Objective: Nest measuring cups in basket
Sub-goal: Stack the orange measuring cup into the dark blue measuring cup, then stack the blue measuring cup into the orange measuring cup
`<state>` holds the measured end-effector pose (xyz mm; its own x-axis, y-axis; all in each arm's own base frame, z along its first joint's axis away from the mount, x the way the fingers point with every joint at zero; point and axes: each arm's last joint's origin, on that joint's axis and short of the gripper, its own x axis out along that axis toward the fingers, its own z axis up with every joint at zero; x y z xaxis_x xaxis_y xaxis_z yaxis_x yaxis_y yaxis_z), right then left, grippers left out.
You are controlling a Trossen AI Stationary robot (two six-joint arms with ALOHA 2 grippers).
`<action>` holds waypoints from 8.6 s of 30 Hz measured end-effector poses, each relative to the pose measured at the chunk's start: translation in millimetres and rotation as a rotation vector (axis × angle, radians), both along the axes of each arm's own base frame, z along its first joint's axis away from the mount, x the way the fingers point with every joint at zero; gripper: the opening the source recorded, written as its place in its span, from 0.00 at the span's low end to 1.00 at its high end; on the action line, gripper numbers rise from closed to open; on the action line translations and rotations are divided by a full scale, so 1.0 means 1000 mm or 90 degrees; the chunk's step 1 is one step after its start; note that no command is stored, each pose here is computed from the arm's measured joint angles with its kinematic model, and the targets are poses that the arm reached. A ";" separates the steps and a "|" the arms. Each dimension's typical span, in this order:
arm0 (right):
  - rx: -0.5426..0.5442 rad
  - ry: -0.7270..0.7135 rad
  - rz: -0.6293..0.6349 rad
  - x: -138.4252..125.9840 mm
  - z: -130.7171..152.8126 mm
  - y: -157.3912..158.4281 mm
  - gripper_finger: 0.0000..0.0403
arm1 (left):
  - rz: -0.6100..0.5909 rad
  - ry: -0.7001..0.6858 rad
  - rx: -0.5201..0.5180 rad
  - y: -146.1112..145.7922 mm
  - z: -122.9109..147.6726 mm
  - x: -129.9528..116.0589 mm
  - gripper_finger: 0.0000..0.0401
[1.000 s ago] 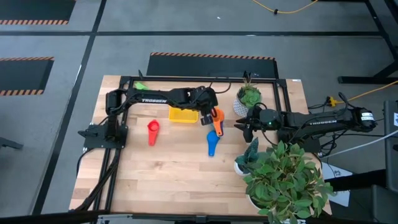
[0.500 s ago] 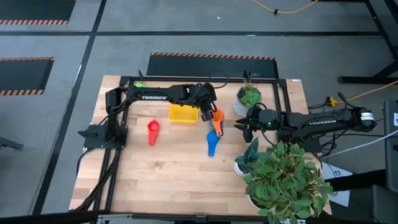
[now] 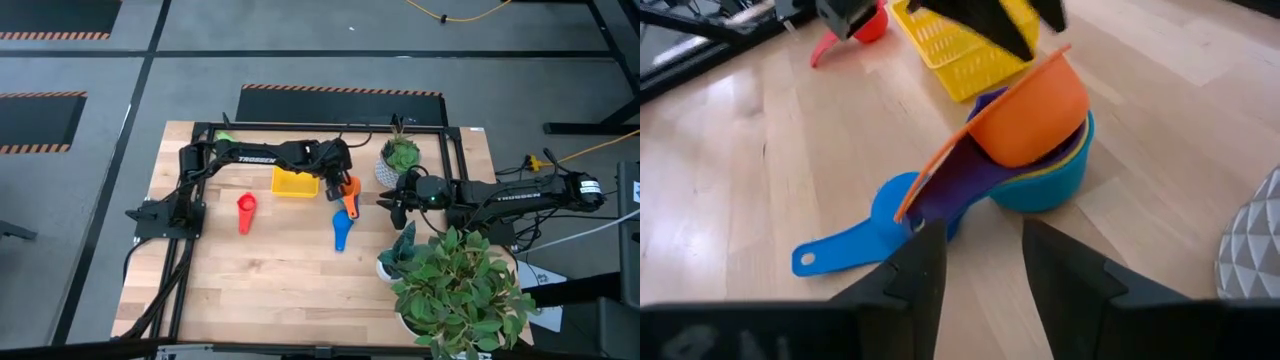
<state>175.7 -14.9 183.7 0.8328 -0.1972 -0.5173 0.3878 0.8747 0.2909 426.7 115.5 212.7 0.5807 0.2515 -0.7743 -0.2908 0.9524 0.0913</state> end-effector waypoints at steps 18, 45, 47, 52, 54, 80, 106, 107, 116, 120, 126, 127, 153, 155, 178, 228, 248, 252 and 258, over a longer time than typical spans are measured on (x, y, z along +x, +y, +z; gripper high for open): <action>0.000 0.004 0.000 0.000 -0.001 0.000 0.34 | 0.004 0.026 0.006 0.003 -0.029 0.010 0.32; -0.006 0.003 -0.010 0.000 -0.001 -0.001 0.34 | 0.000 0.015 0.008 0.001 -0.027 0.011 0.13; -0.006 0.003 -0.010 0.000 -0.001 -0.001 0.34 | 0.001 0.013 0.008 0.001 -0.026 0.011 0.10; -0.006 0.003 -0.010 0.000 -0.001 -0.001 0.34 | 0.001 0.005 0.008 0.000 -0.020 0.010 0.03; -0.006 0.004 -0.010 0.000 -0.001 -0.001 0.34 | 0.001 0.002 0.009 0.000 -0.020 0.010 0.03; -0.006 0.012 -0.011 0.000 -0.002 -0.001 0.34 | 0.133 -0.020 -0.124 -0.002 -0.008 0.000 0.02; -0.003 0.002 -0.012 0.000 -0.003 -0.001 0.34 | 0.122 -0.034 -0.248 0.014 0.003 -0.011 0.20; -0.002 0.003 -0.011 0.000 -0.006 0.000 0.34 | 0.114 -0.020 -0.252 0.013 0.003 -0.014 0.20; 0.041 0.015 -0.011 -0.011 -0.032 0.008 0.34 | 0.052 0.053 -0.254 -0.029 0.006 -0.015 0.20; 0.053 0.017 -0.017 -0.016 -0.043 0.009 0.34 | 0.016 0.067 -0.249 -0.055 0.005 -0.011 0.20; 0.032 0.020 -0.047 -0.020 -0.049 0.007 0.34 | 0.008 0.077 -0.173 -0.087 0.005 -0.008 0.20; 0.022 0.017 -0.059 -0.020 -0.049 0.006 0.34 | 0.008 0.078 -0.158 -0.092 0.005 -0.007 0.20; -0.012 0.007 -0.113 0.006 -0.073 0.003 0.34 | 0.049 0.063 -0.077 -0.110 -0.042 0.017 0.20; -0.011 0.005 -0.113 0.009 -0.076 0.003 0.34 | 0.049 0.054 -0.078 -0.109 -0.041 0.019 0.20; 0.021 0.030 -0.056 0.062 -0.079 0.006 0.34 | 0.050 0.009 -0.079 -0.106 -0.037 0.024 0.20; -0.018 0.004 -0.028 0.046 -0.040 0.006 0.34 | -0.346 0.077 0.126 -0.210 -0.029 0.009 0.45; -0.018 0.010 -0.028 0.045 -0.041 0.006 0.34 | -0.329 0.108 0.246 -0.231 -0.069 0.017 0.46; -0.018 0.010 -0.028 0.045 -0.041 0.006 0.34 | -0.322 0.106 0.247 -0.228 -0.075 0.020 0.46; -0.018 0.011 -0.028 0.045 -0.041 0.006 0.34 | -0.316 0.115 0.252 -0.224 -0.080 0.021 0.46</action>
<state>220.8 -9.1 142.9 0.8141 -0.2476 -0.5252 0.4302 0.8647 0.2592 447.8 -108.4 133.2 0.5707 0.2737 -0.7742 0.2264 0.8538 0.4688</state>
